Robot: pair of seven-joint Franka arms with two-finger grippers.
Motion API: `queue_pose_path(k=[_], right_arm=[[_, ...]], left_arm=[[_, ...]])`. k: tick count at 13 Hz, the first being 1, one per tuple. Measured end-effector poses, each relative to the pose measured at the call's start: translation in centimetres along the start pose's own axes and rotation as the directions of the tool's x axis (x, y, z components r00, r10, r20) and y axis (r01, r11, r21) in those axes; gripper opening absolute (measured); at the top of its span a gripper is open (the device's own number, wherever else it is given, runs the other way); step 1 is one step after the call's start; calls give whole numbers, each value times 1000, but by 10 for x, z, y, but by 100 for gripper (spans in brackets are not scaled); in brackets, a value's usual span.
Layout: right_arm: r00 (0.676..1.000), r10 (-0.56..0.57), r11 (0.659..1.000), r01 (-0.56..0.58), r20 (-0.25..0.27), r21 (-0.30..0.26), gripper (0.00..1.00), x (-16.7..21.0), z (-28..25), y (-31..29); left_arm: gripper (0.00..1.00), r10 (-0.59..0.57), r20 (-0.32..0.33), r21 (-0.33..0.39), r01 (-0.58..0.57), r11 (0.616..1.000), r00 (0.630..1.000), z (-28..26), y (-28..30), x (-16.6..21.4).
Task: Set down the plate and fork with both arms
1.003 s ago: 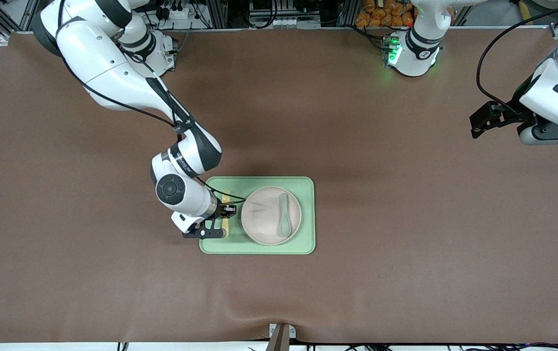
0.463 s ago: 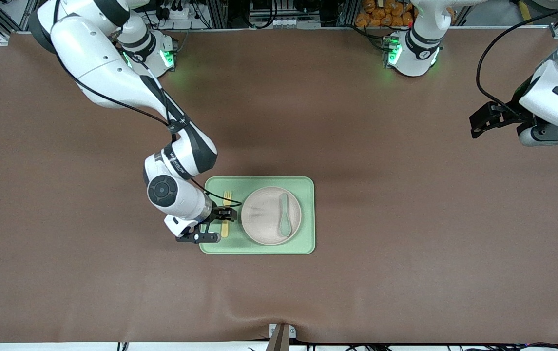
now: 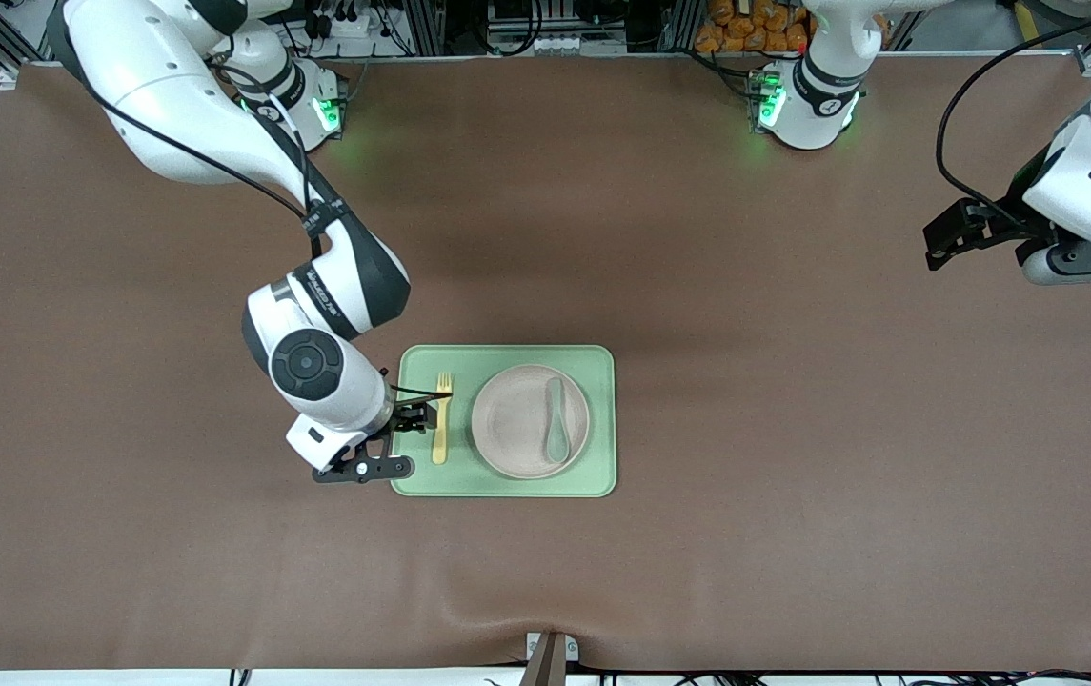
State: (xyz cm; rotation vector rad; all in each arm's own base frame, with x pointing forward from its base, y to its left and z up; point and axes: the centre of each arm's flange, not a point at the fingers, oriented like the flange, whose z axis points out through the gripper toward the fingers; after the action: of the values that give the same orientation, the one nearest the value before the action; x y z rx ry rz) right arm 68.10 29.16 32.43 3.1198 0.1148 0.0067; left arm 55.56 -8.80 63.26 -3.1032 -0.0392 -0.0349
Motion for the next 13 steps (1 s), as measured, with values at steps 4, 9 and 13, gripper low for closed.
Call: queue_pose_path(k=[4, 9, 13], right_arm=[[997, 72, 997, -70, -37, 44, 100, 14, -49, 42], [980, 168, 982, -176, 103, 74, 100, -7, -119, 93], [984, 146, 986, -153, 100, 73, 100, -20, -187, 123]], left_arm=[[100, -3, 5, 2, 3, 1000, 1000, 0, -2, -1], [100, 2, 8, -2, -2, 1000, 1000, -1, 2, -2], [100, 4, 7, -2, -4, 1000, 1000, -2, 2, -2]])
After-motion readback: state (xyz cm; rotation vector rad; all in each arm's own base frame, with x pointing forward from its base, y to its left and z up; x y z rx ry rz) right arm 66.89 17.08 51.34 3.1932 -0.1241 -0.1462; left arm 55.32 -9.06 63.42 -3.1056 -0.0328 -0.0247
